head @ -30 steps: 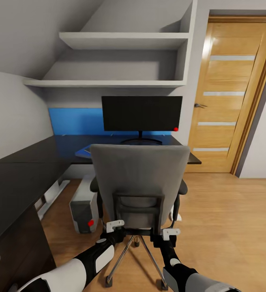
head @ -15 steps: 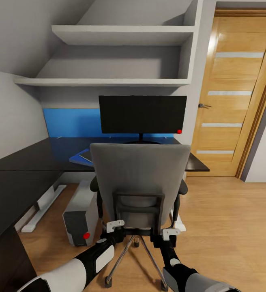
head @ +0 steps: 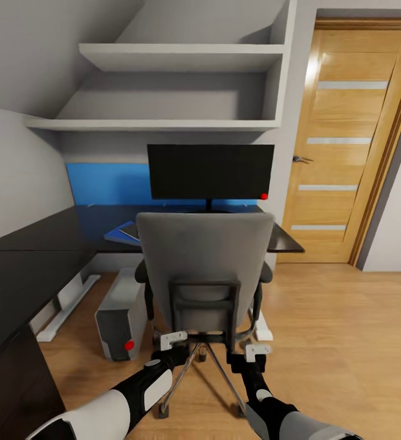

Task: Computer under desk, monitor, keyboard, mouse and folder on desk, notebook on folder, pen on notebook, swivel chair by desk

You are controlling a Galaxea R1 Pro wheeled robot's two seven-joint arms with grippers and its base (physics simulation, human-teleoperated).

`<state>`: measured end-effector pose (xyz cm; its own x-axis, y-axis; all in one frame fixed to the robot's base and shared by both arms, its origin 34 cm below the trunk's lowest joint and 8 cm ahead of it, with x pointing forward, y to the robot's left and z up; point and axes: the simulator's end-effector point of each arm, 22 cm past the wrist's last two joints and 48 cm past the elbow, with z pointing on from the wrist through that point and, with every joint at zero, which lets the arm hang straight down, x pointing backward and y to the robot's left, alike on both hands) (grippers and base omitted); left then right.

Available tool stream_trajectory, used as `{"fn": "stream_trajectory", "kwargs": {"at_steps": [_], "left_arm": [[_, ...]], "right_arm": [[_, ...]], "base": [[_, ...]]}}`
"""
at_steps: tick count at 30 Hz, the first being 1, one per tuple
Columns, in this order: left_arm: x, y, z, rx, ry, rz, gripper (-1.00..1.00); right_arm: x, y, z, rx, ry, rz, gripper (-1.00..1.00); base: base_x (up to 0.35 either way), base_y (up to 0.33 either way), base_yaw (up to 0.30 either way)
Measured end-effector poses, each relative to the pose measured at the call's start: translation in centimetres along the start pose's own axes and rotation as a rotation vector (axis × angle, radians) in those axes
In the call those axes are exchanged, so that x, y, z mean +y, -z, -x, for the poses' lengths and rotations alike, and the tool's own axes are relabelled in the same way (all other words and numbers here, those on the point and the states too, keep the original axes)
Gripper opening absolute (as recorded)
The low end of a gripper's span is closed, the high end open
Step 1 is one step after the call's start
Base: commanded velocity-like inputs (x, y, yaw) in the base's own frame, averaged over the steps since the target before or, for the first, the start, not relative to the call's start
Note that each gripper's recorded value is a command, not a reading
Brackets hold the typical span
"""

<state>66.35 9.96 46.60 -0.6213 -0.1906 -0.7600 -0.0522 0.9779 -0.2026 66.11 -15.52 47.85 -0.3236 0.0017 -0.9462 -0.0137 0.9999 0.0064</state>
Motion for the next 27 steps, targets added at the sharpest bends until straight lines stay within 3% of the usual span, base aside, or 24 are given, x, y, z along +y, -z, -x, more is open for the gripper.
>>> {"fn": "stream_trajectory", "kwargs": {"at_steps": [19,27], "left_arm": [[-0.6,1.1,2.3,0.002,0.000,0.000,1.00],[-0.9,1.9,3.8,0.005,0.000,0.001,1.00]], "right_arm": [[0.0,0.4,2.2,0.010,0.003,0.000,1.00],[-0.1,0.7,3.8,0.013,0.004,-0.002,1.00]], "base": [[-0.330,-0.031,0.000],[-0.095,0.000,0.000]]}}
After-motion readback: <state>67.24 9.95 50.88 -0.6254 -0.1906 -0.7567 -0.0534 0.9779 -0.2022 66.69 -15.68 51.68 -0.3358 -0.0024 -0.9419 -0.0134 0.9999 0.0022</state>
